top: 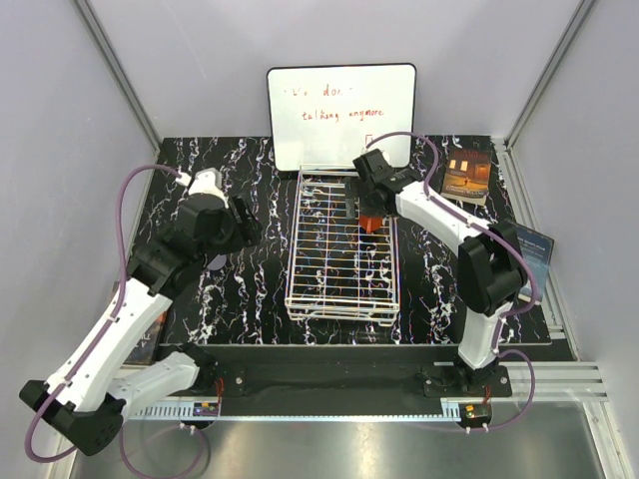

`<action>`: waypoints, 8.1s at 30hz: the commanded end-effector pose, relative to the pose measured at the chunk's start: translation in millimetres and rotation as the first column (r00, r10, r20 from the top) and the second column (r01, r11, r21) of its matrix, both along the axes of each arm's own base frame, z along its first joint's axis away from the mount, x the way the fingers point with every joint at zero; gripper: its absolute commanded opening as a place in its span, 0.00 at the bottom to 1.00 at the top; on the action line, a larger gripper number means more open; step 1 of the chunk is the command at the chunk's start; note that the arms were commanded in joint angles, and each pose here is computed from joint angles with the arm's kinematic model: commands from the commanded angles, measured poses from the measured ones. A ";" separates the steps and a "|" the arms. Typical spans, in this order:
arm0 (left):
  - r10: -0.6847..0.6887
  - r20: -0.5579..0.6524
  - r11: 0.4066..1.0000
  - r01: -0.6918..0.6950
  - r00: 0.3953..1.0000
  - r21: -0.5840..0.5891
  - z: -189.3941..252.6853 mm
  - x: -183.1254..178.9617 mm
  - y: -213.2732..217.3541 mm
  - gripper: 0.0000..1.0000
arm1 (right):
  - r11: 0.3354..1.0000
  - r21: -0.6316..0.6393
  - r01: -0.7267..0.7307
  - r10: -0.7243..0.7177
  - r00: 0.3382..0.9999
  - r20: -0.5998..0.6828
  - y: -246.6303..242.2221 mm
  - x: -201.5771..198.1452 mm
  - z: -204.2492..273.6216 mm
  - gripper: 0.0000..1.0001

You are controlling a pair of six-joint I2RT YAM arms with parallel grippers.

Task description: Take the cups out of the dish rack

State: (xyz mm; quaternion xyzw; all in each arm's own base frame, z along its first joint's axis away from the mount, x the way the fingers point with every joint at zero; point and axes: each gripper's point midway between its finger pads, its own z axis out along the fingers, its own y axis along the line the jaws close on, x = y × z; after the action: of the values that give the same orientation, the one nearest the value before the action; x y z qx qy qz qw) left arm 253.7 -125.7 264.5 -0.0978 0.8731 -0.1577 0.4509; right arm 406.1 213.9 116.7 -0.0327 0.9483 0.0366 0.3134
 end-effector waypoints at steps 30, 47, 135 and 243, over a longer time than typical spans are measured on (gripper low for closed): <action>-0.396 -0.009 0.868 0.378 0.918 0.321 -88.9 134.8 -243.2 0.79 | 0.935 0.342 0.094 -0.230 0.894 0.385 -76.1 -109.5 219.4 1.00; -0.456 0.024 0.864 0.437 0.889 0.250 -130.6 169.1 -309.4 0.80 | 0.912 0.410 -0.017 -0.163 0.903 0.398 -78.7 -153.3 218.1 1.00; -0.530 0.596 0.259 0.784 0.603 -0.564 79.2 -41.9 -230.6 0.00 | 0.308 0.856 -0.414 0.214 0.907 0.362 69.3 -176.8 257.5 0.45; -0.814 0.458 0.163 0.897 0.359 -0.412 46.9 -47.9 -205.3 0.00 | 0.246 0.831 -0.498 0.487 0.805 0.338 75.6 -209.3 240.2 0.00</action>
State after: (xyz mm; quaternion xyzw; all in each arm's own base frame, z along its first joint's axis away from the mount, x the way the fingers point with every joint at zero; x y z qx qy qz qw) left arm 205.6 -327.1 294.7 0.2761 0.6452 -0.6548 0.2806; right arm 210.1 286.0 319.8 -0.0826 0.7655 0.5990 0.2198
